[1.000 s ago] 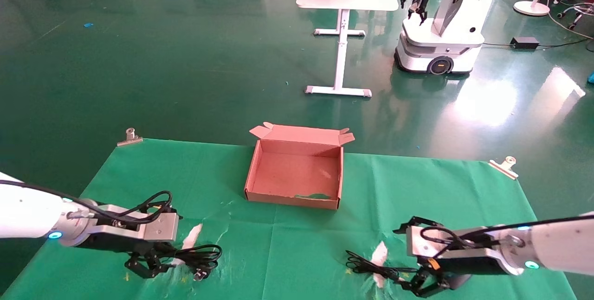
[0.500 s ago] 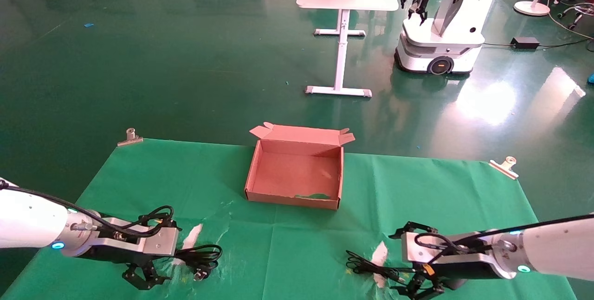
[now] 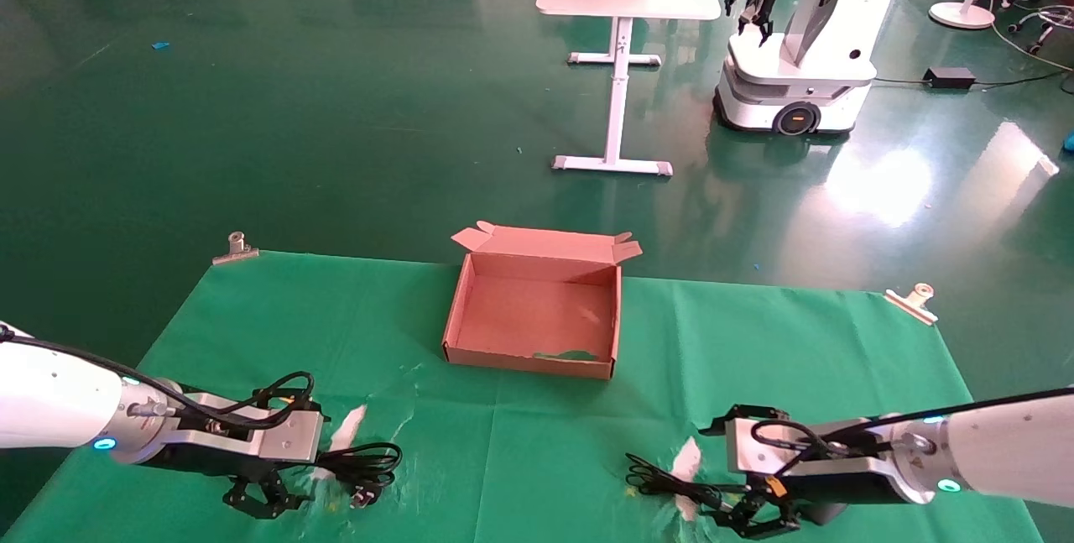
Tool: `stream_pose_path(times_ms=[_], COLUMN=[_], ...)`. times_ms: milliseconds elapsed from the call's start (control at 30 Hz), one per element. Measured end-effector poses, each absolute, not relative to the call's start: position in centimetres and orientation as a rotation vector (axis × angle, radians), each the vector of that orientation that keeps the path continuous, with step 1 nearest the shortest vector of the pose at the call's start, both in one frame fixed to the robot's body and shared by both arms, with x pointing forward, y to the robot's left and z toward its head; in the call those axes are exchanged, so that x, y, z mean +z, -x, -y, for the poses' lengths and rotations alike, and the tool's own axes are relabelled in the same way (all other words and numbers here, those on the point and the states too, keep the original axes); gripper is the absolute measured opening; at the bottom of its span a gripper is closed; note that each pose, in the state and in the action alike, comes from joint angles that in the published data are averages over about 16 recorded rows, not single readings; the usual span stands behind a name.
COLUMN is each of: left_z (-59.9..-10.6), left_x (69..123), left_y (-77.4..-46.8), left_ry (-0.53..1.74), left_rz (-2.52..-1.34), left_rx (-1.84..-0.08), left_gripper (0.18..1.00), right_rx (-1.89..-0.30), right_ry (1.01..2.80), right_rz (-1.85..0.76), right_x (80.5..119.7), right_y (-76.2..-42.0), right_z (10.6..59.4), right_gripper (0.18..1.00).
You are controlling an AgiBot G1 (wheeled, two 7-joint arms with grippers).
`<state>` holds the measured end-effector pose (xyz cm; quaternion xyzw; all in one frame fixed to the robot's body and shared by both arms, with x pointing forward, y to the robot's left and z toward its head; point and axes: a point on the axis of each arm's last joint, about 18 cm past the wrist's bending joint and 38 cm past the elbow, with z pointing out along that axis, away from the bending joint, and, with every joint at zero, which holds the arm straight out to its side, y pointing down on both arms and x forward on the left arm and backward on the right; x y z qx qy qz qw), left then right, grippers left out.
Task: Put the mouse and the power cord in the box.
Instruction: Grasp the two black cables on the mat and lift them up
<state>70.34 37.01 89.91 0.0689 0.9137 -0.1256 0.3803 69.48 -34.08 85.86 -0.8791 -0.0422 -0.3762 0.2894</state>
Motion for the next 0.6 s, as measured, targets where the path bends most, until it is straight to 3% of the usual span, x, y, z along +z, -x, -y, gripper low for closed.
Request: stream_pose_path(times_ms=[300,600], left_z=[-36.95,-36.92], left_x=[89.92,89.93], left_y=[-70.31,-70.30], left_ry=[-0.174,-0.174], left_rz=[-2.331,-2.329], left_rx=[-0.329,-0.334], left_gripper=[0.777,0.570], right_rx=[-1.006,-1.007], right_ry=[2.344,2.343], right_rz=[0.114,0.115], right_x=[85.87,85.88], right_y=[-69.47,-69.47], right_z=[34.09,34.08], right_gripper=[0.749,0.549])
